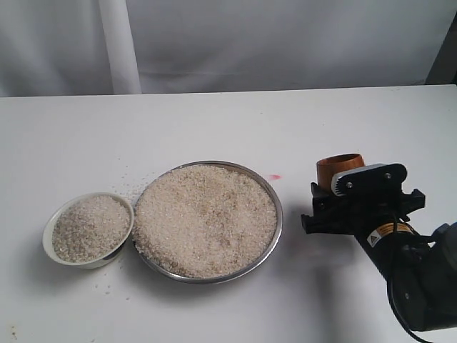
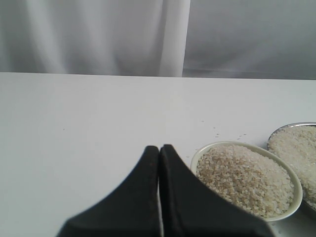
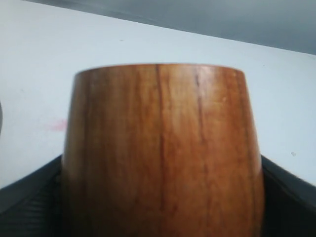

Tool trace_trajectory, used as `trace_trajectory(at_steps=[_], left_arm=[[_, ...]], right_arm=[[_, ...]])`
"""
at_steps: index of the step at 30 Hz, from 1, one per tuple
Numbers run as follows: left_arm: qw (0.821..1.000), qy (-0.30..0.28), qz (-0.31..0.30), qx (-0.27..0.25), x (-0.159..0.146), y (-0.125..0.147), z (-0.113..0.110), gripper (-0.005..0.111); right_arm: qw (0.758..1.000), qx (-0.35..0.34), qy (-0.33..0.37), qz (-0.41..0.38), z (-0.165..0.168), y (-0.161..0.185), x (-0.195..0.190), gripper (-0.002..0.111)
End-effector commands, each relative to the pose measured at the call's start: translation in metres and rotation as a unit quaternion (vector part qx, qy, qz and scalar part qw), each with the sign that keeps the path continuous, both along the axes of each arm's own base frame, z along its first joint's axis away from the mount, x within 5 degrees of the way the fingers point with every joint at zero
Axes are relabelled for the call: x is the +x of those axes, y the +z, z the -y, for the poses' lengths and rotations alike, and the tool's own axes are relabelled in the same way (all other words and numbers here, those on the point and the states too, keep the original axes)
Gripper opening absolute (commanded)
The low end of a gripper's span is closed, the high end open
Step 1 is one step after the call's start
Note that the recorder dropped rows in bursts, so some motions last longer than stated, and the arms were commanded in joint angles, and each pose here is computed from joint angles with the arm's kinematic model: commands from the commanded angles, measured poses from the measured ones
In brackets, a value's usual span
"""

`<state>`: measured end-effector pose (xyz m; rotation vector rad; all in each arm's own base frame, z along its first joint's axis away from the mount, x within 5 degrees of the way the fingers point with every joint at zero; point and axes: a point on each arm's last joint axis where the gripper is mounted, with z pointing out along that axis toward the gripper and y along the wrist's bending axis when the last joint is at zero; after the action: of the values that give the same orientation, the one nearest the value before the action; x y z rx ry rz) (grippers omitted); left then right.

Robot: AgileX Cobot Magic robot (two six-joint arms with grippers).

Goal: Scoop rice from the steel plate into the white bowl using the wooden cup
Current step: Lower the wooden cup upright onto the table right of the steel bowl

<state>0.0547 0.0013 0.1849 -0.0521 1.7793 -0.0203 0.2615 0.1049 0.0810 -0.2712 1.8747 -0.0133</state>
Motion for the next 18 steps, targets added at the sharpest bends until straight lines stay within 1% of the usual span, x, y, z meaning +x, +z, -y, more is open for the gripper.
trace_trajectory(at_steps=[1, 4, 11, 18], left_arm=[[1.000, -0.003, 0.006, -0.004, 0.0000, 0.0026, 0.0005, 0.000], [1.000, -0.003, 0.006, -0.004, 0.0000, 0.0026, 0.0005, 0.000], [1.000, -0.003, 0.006, -0.004, 0.0000, 0.0026, 0.0005, 0.000], [1.000, -0.003, 0.006, -0.004, 0.0000, 0.0026, 0.0005, 0.000]], right_arm=[[0.999, -0.022, 0.008, -0.024, -0.0003, -0.0044, -0.0014, 0.000], [0.998, -0.034, 0.013, -0.044, -0.0002, -0.0080, -0.0029, 0.000], [0.997, -0.037, 0.014, -0.065, -0.0001, -0.0115, -0.0046, 0.000], [0.997, -0.038, 0.019, -0.072, -0.0007, -0.0127, -0.0053, 0.000]])
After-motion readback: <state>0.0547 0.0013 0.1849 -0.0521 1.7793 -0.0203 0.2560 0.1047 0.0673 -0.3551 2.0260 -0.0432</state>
